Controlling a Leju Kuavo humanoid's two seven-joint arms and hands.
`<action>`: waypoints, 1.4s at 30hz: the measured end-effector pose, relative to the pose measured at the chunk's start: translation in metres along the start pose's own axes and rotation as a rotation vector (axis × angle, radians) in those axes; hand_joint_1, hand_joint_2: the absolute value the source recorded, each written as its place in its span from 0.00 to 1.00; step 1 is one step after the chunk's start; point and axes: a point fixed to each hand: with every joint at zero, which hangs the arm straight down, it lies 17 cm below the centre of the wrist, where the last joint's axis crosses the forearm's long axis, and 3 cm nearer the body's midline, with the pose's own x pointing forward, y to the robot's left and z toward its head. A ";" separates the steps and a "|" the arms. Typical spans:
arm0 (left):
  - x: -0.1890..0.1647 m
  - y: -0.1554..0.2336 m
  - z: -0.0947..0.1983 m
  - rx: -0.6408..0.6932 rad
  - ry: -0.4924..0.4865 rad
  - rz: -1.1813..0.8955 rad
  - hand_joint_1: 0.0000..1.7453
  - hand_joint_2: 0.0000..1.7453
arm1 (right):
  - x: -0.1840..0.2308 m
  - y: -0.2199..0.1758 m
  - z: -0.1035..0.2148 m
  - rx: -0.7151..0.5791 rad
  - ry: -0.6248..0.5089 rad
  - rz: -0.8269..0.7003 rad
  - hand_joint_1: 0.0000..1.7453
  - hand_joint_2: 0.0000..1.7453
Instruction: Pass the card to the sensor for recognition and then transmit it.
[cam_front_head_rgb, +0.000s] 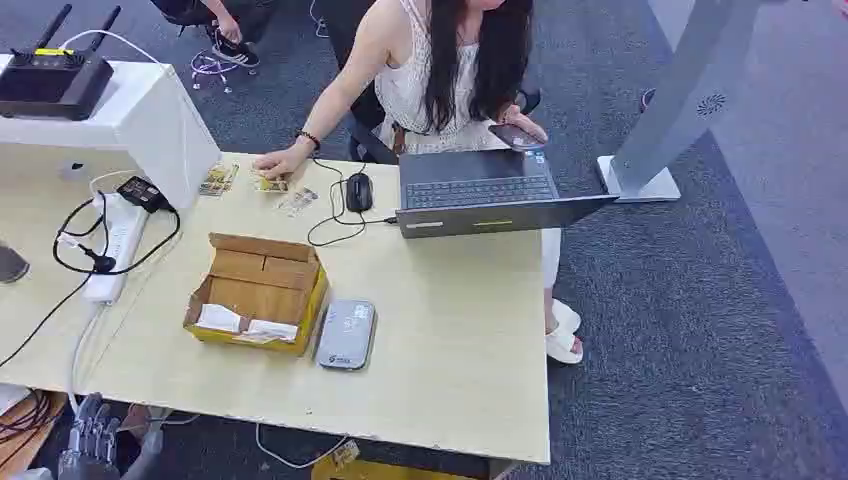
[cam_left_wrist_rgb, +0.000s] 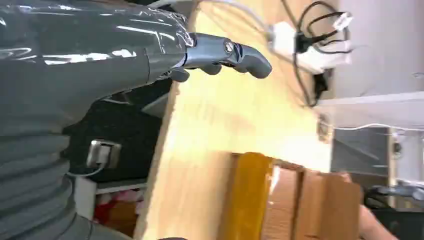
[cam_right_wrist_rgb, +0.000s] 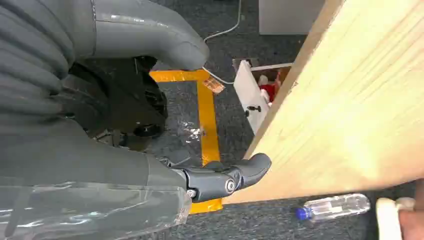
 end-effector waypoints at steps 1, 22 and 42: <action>0.001 0.001 0.000 0.002 -0.002 -0.007 0.00 1.00 | 0.000 0.001 0.000 0.003 0.000 0.003 0.00 1.00; 0.104 -0.103 -0.107 -0.187 -0.290 -0.509 0.00 1.00 | 0.010 0.021 -0.014 0.064 -0.021 0.041 0.00 1.00; 0.157 -0.190 -0.199 -0.241 -0.445 -1.123 0.00 1.00 | 0.002 0.054 -0.022 0.151 0.021 0.087 0.00 1.00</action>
